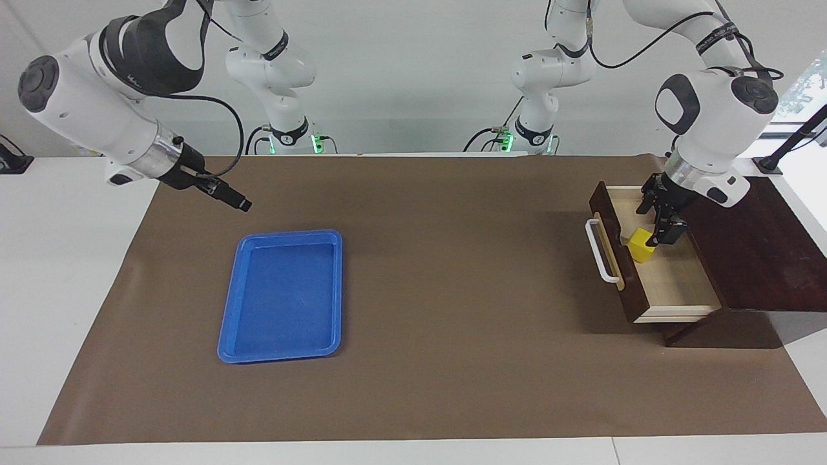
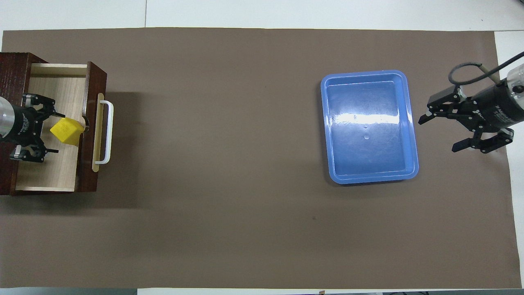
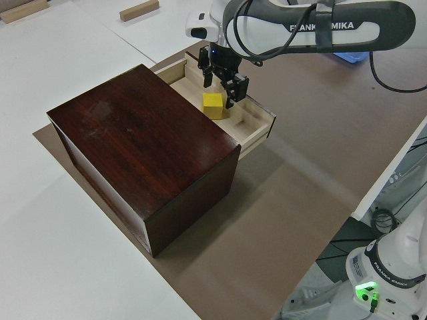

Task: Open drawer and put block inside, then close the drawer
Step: 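Push the drawer shut with the left gripper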

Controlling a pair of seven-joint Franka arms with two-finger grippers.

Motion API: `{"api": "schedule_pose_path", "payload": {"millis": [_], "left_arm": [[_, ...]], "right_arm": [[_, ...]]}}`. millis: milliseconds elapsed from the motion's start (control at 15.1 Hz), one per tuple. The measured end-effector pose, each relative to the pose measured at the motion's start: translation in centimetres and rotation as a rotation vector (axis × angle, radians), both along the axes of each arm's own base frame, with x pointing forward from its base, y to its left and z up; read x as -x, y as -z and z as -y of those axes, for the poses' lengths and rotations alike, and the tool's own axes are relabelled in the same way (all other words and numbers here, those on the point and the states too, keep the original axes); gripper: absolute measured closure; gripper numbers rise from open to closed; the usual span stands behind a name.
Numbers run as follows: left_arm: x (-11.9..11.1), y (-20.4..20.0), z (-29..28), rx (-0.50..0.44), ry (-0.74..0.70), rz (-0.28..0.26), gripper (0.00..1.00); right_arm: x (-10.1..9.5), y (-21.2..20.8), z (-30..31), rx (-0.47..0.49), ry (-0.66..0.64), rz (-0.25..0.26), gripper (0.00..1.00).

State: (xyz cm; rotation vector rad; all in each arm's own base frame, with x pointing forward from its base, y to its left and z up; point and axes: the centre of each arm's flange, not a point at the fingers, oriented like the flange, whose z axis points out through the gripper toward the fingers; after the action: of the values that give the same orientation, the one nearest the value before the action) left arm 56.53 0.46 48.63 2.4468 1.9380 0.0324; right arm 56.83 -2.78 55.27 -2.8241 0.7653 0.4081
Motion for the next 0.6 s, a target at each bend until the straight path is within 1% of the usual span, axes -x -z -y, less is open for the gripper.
{"api": "schedule_pose_path", "payload": {"millis": [199, 332, 464, 597], "left_arm": [[0.2, -1.0, 7.7, -0.006, 0.012, 0.005, 0.0], [1.0, 0.0, 11.2, -0.022, 0.037, -0.021, 0.0], [1.2, 1.8, 11.4, -0.048, 0.043, -0.044, 0.0], [0.8, 3.2, 9.3, -0.079, 0.027, -0.035, 0.0]], "right_arm": [[1.2, -2.0, 1.1, 0.067, -0.217, 0.07, 0.0], [1.9, -3.4, 1.5, 0.097, -0.329, 0.104, 0.0], [2.6, -4.7, 1.7, 0.113, -0.408, 0.133, 0.0], [3.3, -5.8, 2.0, 0.137, -0.468, 0.152, 0.0]]}}
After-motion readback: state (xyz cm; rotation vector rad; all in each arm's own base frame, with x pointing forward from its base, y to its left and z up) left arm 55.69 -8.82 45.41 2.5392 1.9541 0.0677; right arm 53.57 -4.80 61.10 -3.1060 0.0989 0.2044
